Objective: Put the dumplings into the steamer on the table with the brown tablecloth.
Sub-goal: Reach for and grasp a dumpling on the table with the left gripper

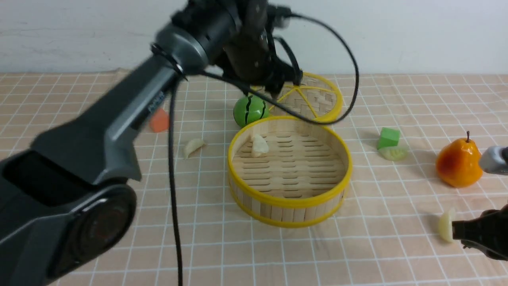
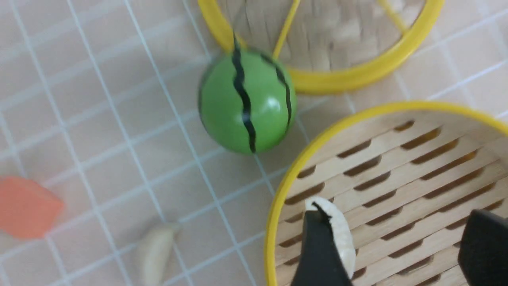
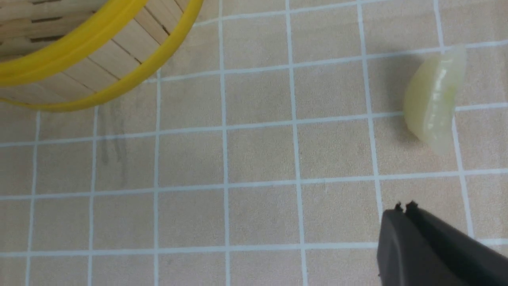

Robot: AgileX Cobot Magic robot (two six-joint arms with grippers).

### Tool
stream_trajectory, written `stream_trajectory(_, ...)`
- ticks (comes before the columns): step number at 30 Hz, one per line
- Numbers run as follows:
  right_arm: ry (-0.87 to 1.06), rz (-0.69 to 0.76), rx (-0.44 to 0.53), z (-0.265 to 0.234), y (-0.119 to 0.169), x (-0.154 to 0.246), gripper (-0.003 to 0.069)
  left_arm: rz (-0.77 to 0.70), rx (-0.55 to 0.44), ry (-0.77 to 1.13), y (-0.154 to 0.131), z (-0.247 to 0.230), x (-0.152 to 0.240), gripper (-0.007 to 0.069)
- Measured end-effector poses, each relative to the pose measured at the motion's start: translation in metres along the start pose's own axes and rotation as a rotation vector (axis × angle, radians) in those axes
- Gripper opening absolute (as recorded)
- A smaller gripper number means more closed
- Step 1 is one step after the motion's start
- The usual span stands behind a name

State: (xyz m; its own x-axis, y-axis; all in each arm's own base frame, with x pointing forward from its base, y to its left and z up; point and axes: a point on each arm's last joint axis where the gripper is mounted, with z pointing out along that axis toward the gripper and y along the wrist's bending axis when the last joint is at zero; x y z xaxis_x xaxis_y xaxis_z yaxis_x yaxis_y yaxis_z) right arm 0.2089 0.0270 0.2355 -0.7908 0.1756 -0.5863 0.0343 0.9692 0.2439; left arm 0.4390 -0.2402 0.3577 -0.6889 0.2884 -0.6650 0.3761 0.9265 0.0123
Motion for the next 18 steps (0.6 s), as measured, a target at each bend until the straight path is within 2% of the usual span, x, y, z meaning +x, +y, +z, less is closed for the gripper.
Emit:
stream_trajectory(3,-0.001,0.004,-0.013,0.0,0.001,0.0,0.0003,-0.003,-0.01,-0.048,0.021,-0.023,-0.008,0.0449)
stream_trajectory(5,0.001,0.019,-0.032,0.0,0.003,0.0,0.0003,-0.031,-0.04,-0.034,0.053,-0.024,-0.007,0.0449)
stream_trajectory(9,-0.002,0.015,-0.066,0.0,0.006,0.0,0.0005,-0.1,-0.033,0.132,0.104,0.026,0.022,0.0449)
stream_trajectory(12,-0.008,0.01,-0.094,0.0,0.009,-0.001,0.0007,-0.089,-0.008,0.265,0.121,0.073,0.051,0.0449)
stream_trajectory(18,-0.017,-0.03,-0.136,-0.001,0.012,-0.001,0.0011,-0.03,-0.042,0.393,0.13,0.13,0.085,0.0449)
